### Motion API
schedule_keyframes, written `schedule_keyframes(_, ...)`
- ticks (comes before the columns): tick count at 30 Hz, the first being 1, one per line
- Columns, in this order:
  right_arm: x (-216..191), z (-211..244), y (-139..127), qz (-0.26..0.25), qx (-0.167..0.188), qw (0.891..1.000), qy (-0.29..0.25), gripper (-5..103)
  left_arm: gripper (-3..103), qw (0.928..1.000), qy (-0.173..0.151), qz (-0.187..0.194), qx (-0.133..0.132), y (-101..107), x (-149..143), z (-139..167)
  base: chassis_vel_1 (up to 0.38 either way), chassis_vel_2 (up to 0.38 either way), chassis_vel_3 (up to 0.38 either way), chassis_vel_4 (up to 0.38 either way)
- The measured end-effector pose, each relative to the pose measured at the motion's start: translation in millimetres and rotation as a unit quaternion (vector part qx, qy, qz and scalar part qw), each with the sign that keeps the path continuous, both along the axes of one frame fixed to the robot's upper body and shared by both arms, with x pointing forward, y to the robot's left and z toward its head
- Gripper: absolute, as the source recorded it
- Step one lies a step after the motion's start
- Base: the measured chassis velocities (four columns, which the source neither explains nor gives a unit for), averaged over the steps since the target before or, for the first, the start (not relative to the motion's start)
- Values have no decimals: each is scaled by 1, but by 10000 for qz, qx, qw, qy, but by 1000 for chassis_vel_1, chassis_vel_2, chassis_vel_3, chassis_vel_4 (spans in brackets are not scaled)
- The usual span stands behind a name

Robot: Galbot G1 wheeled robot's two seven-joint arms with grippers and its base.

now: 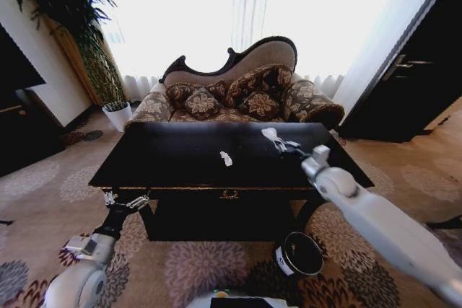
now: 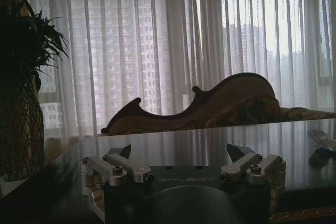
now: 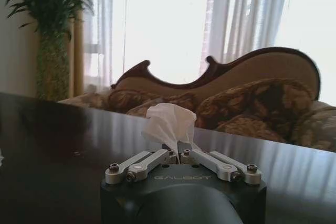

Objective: Move to the front of the table and place the trash on the table into the trash bin.

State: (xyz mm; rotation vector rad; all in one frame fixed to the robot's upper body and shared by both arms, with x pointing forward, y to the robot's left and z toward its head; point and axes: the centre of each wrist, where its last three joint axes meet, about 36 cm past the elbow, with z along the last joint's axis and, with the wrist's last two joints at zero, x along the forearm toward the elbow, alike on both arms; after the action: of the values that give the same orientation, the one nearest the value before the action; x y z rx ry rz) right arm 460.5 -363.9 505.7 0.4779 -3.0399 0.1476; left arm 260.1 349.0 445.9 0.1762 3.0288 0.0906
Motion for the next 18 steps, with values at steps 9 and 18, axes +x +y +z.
schedule_keyframes(9, -36, -7, -11, -375, 361, 9981, -338, 0, 100, 10000, 0, 0, -1, 0, 0, 0, 0, 0, 0, 0)
schedule_keyframes(18, -76, -29, -21, -767, 444, 9944, -581, 0, 100, 10000, 0, 0, 0, 0, 0, 0, 0, 0, 0, 0)
